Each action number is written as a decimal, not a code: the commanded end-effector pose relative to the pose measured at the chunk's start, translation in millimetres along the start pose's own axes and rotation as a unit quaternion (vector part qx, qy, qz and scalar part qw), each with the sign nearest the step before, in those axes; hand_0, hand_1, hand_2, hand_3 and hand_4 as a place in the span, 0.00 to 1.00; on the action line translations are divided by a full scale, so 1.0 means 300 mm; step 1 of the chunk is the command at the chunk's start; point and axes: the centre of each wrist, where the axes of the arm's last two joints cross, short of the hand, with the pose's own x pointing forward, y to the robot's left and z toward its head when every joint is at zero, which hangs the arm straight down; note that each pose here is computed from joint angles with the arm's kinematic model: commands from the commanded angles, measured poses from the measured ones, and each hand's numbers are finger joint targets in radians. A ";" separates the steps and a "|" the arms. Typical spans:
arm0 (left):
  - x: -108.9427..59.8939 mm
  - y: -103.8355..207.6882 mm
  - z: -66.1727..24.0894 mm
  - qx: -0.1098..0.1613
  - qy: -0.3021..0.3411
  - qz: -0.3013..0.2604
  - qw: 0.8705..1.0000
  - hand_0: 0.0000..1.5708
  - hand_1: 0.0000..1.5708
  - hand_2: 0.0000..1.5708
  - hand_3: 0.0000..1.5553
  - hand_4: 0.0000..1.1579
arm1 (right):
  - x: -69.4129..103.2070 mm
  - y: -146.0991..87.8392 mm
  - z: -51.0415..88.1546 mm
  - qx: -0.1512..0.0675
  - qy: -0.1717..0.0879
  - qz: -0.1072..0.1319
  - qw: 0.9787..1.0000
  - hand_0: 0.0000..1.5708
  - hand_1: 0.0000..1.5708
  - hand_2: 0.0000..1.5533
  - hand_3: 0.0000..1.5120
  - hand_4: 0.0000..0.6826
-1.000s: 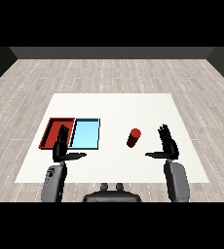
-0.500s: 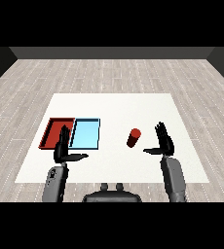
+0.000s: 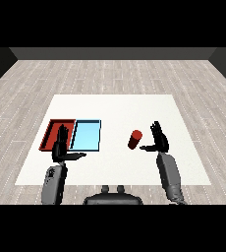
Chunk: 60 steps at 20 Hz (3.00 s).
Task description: Pick the red can and put it in the red box
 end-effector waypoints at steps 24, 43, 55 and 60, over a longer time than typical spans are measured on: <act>0.002 0.014 -0.042 0.008 -0.011 0.007 1.000 0.00 0.00 0.00 0.00 0.00 | -0.218 0.132 -0.044 -0.013 0.032 -0.058 0.998 0.00 0.00 0.00 0.00 0.00; 0.027 0.071 0.057 0.000 -0.005 0.018 1.000 0.00 0.00 0.00 0.00 0.00 | -0.207 0.135 -0.132 -0.005 0.043 -0.051 0.998 0.00 0.00 0.00 0.00 0.00; 0.016 -0.003 0.008 0.007 -0.012 0.003 1.000 0.00 0.00 0.00 0.00 0.00 | -0.237 0.176 -0.135 -0.007 0.053 -0.058 0.997 0.00 0.00 0.00 0.00 0.00; 0.029 -0.012 0.049 0.006 0.001 0.020 1.000 0.00 0.00 0.00 0.00 0.00 | -0.214 0.244 -0.108 0.005 0.053 -0.050 0.997 0.00 0.00 0.00 0.00 0.00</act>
